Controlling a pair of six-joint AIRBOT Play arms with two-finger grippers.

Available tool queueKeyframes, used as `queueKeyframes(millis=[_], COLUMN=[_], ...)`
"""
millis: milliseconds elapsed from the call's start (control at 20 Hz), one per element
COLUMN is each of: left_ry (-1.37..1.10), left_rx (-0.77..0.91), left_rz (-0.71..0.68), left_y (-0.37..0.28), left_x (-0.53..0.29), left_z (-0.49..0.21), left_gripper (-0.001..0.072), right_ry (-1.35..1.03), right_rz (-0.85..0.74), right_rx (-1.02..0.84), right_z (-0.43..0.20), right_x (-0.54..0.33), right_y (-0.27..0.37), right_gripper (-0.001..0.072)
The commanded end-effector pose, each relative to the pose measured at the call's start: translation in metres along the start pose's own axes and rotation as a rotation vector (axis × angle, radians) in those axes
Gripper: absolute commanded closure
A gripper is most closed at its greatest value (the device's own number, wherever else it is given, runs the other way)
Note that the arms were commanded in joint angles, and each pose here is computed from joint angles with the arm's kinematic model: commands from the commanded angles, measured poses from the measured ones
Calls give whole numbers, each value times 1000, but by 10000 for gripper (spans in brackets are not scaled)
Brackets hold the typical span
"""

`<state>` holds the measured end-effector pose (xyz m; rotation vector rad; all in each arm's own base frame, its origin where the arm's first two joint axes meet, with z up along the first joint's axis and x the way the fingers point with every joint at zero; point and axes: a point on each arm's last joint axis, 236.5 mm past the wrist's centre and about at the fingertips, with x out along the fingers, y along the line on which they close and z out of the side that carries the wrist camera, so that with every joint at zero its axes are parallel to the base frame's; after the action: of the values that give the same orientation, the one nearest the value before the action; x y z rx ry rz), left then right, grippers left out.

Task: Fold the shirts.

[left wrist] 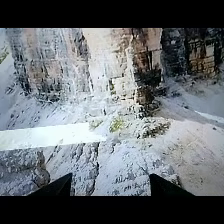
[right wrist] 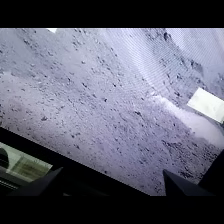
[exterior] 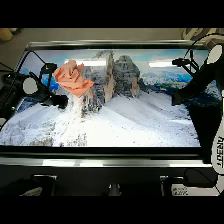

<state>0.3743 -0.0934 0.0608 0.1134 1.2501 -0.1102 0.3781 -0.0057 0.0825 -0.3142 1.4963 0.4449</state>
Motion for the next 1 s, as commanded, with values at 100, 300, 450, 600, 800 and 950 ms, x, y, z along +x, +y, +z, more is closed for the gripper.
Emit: queueKeyframes(millis=[100, 300, 450, 600, 800, 950], left_ry=[0, 0, 0, 0, -29, -117], left_rx=[1, 0, 1, 1, 0, 3], left_rz=[0, 0, 0, 0, -5, -19], left_y=[0, 0, 0, 0, -1, -6], left_x=[0, 0, 0, 0, 1, 7], left_z=[0, 0, 0, 0, 7, 31], left_gripper=[117, 118, 117, 118, 117, 118], right_ry=[0, 0, 0, 0, -69, -161], right_rz=[0, 0, 0, 0, -44, -99], right_rx=[-1, -1, -1, -1, -42, -23], right_z=[0, 0, 0, 0, 16, 38], right_x=[0, 0, 0, 0, -1, -4], right_y=[0, 0, 0, 0, -10, -22], right_gripper=[78, 78, 78, 78, 79, 78])
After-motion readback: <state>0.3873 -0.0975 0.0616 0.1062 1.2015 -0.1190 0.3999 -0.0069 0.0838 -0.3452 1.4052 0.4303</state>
